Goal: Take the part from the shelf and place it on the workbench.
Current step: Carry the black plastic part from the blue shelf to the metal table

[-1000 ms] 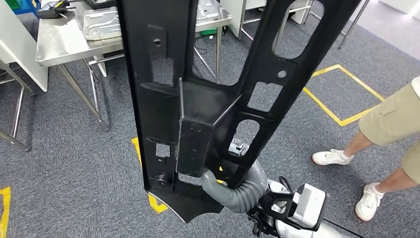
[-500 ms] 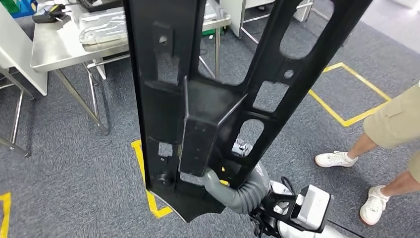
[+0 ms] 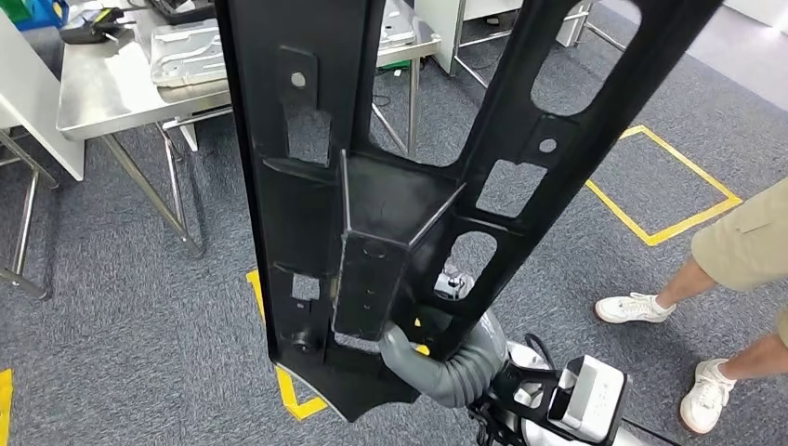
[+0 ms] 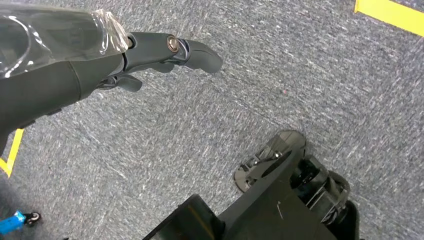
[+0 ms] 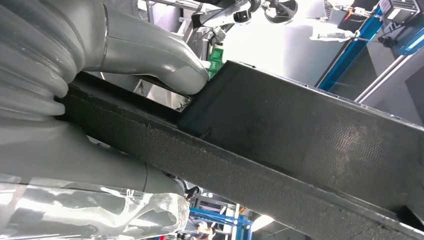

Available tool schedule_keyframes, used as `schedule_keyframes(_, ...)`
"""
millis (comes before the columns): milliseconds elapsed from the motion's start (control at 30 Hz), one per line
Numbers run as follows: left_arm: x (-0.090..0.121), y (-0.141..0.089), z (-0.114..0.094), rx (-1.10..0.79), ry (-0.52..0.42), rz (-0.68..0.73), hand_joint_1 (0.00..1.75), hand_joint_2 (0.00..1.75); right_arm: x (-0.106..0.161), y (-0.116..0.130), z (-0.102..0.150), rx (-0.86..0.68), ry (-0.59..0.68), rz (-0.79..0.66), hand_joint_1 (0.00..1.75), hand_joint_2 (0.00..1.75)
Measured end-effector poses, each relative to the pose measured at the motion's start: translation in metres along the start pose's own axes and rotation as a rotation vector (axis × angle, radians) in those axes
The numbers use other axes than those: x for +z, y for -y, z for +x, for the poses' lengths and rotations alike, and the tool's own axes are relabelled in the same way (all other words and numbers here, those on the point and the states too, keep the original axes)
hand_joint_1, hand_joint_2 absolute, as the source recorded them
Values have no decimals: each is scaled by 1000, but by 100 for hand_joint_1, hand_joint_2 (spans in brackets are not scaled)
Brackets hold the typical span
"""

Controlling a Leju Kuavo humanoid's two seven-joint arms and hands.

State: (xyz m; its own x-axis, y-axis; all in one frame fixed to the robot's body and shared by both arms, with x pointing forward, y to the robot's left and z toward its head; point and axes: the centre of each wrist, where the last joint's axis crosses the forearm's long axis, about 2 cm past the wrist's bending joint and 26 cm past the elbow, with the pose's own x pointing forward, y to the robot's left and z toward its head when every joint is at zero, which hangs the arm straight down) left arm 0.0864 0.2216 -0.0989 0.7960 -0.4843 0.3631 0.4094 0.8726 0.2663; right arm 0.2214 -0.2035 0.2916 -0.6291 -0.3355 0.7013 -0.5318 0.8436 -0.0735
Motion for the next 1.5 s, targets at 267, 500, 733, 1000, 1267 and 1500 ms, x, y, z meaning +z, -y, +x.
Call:
schedule_keyframes(267,1,2,-4,-3,-10,-6,0,175,1,-1,0,-2,-4,-2,175,175)
schedule_keyframes(500,1,1,-3,-4,-8,-4,0,175,1,0,1,-2,2,0,175,175)
schedule_keyframes(733,-1,-3,4,-1,5,6,0,175,1,-1,1,-3,1,0,175,175)
schedule_keyframes(1000,-1,-1,1,-3,-5,1,0,175,1,0,2,-2,6,0,175,175)
schedule_keyframes(1267,1,1,-3,-5,-11,-4,0,175,2,0,3,-2,6,-3,175,175)
schedule_keyframes(1500,0,1,-1,-7,-7,-3,0,175,1,0,3,-1,12,-2,175,175)
